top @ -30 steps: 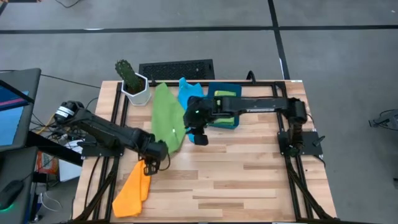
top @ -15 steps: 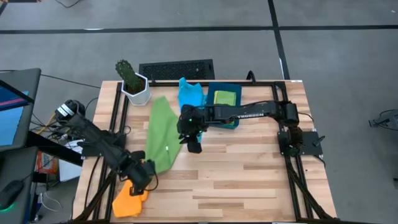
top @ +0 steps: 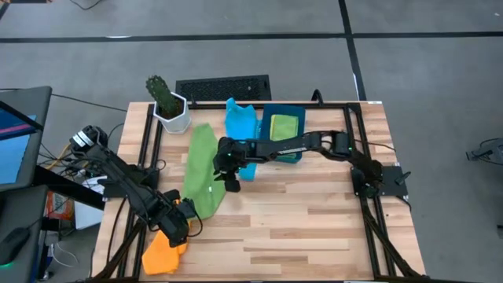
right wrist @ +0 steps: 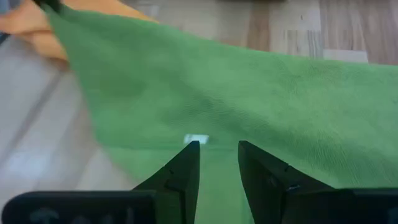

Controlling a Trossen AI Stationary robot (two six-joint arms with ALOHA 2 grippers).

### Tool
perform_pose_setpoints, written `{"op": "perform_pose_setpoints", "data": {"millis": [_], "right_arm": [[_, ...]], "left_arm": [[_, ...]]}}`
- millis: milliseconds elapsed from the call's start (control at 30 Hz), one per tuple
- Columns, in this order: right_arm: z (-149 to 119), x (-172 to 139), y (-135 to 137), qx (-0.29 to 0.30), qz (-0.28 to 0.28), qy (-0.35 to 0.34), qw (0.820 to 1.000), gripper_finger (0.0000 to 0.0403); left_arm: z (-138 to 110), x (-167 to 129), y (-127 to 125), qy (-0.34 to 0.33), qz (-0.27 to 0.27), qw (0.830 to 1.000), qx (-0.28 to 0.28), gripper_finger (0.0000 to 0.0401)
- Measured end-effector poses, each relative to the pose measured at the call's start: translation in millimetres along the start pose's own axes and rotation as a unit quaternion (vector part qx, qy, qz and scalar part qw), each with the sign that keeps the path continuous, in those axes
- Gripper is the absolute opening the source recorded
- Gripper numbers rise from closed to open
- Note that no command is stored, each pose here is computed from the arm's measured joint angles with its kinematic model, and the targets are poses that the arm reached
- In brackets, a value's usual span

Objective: Fold microfiber towels
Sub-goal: Fold the green towel

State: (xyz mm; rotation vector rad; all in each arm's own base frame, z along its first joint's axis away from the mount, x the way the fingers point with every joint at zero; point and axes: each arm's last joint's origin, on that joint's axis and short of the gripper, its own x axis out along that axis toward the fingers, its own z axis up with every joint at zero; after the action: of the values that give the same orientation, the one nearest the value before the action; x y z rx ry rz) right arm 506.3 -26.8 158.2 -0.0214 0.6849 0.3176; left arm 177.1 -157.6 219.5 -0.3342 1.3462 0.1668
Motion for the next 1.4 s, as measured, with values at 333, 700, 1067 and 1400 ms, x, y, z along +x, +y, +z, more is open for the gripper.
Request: {"op": "perform_pose_setpoints", "data": {"millis": [333,700,1067,1400], "right_arm": [[-20,43,-18,0.007,0.023,0.009,1.000,0.0177],[-31,47,-15,-0.002,0.025,0.063,0.998,0.0191],[-25,43,-13,0.002,0.027,0.074,0.997,0.0057],[9,21,-17,0.008,0.025,0.080,0.996,0.0045]], "left_arm": [[0,0,0,0.001,0.002,1.000,-0.007,0.0000],[0,0,1,-0.007,0.007,1.000,-0.018,0.0000],[0,0,1,-0.009,0.007,1.000,-0.028,0.0000],[1,0,1,-0.011,0.008,1.000,-0.026,0.0000]]}}
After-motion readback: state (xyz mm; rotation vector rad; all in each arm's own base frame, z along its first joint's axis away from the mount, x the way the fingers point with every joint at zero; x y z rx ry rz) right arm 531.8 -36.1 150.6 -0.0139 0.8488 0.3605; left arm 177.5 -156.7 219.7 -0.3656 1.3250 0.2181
